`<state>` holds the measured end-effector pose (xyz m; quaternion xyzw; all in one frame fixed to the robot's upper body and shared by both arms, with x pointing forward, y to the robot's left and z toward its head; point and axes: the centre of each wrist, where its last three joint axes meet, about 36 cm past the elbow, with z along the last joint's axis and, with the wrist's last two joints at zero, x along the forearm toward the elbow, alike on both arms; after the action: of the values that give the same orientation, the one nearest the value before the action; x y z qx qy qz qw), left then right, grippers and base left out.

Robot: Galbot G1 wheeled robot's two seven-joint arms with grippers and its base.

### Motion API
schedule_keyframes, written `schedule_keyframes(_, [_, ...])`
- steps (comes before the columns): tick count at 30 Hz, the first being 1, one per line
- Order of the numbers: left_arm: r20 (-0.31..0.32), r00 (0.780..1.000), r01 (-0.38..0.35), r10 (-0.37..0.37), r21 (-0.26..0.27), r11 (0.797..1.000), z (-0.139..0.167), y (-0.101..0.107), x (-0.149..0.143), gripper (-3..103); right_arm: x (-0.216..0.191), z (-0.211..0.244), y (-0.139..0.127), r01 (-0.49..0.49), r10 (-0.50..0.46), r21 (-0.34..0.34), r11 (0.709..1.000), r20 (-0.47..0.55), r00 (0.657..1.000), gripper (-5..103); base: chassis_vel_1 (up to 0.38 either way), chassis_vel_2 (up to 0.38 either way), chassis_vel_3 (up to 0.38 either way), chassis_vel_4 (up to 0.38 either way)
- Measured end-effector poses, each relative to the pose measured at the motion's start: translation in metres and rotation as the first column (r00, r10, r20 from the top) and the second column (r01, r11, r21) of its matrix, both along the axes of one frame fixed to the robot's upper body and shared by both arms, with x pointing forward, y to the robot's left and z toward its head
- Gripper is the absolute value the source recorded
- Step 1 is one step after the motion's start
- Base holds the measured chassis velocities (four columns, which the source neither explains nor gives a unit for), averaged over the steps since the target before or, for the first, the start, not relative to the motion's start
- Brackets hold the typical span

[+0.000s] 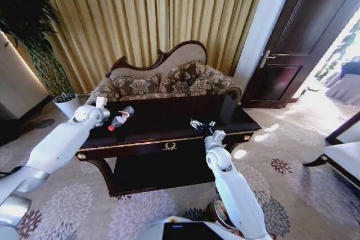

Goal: Move to the front of the table and place the trash on the table into the trash bin.

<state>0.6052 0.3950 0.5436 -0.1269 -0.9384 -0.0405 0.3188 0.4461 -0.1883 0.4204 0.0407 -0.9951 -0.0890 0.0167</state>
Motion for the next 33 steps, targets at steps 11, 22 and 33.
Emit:
schedule_keyframes(11, [-0.02, 1.0, 0.019, -0.02, -0.059, 0.998, -0.006, 0.002, -0.001, 85, -0.001, 0.0, -0.003, 0.005, -0.005, 0.004, 1.0, -0.002, 1.0, 100, 0.0, 0.0, 0.0, 0.0])
schedule_keyframes(22, [-0.014, 1.0, 0.025, -0.027, -0.073, 0.997, 0.002, 0.013, 0.0, 66, 0.003, 0.003, 0.001, -0.005, 0.005, 0.02, 1.0, 0.009, 1.0, 100, 0.0, 0.0, 0.0, 0.0])
schedule_keyframes(33, [-0.01, 1.0, 0.022, -0.023, -0.085, 0.996, 0.006, 0.021, -0.005, 61, 0.004, 0.003, 0.0, -0.003, 0.003, 0.024, 1.0, 0.009, 1.0, 100, 0.0, 0.0, 0.0, 0.0])
